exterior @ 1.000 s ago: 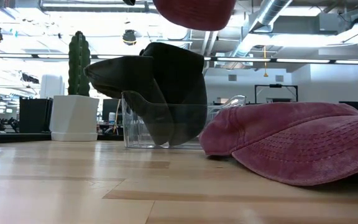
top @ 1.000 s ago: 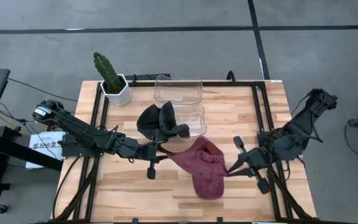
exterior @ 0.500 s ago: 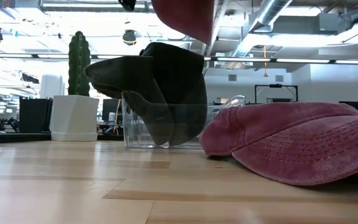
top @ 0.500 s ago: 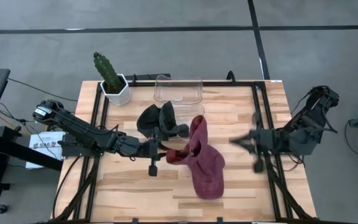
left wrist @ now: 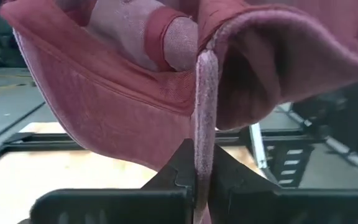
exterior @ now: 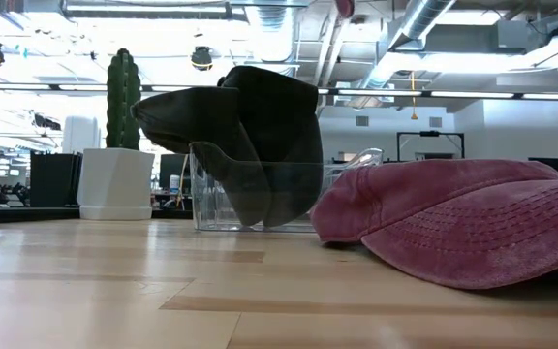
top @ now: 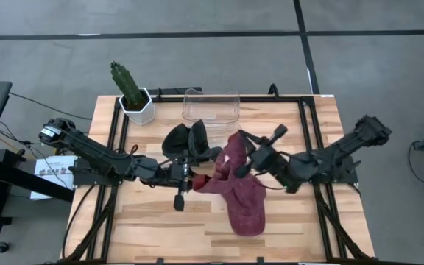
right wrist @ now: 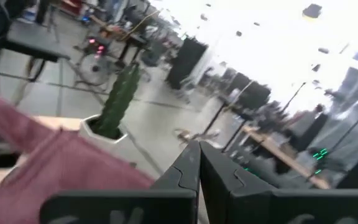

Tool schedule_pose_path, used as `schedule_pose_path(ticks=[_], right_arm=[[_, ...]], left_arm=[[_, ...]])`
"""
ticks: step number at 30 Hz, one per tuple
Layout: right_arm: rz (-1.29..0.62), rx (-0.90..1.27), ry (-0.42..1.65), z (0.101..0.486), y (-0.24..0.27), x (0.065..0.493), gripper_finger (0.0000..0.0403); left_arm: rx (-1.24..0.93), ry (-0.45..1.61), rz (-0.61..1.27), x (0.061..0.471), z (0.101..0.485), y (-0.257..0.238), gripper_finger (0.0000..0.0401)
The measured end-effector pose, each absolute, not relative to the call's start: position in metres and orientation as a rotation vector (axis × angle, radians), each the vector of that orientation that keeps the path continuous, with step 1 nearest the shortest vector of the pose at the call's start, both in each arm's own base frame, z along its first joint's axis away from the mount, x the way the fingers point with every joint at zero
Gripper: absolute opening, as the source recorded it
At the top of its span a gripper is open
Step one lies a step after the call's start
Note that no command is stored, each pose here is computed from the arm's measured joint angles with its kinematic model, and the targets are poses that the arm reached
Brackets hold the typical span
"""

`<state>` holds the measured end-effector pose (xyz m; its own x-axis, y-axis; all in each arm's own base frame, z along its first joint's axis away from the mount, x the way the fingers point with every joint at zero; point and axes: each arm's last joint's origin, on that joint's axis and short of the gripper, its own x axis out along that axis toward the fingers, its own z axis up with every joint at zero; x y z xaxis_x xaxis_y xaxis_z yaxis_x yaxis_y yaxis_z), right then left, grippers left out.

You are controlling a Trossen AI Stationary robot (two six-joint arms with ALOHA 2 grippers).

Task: Pick & Place hat
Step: Put the top red cap into the top transparent bin

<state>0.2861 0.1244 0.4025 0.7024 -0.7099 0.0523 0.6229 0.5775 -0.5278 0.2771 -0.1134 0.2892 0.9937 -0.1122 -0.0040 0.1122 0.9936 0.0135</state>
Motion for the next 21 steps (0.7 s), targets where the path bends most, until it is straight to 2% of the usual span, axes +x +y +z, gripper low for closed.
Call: schedule_pose_path(ticks=[5,13,21], right_arm=[[-0.878,-0.633,0.133,0.408,0.118,0.303,0.0],[-1.006,-0.644,0.114,0.416,0.09,0.309,0.0],[-0.878,-0.727,0.204,0.394,0.101,0.322,0.0]], left_arm=[[-0.027,0.003,-0.196,0.275,0.29,-0.12,0.001],[-0.031,0.002,-0.254,0.268,0.29,-0.134,0.0011],[-0.03,0.005,-0.266,0.269,0.289,-0.134,0.0011]])
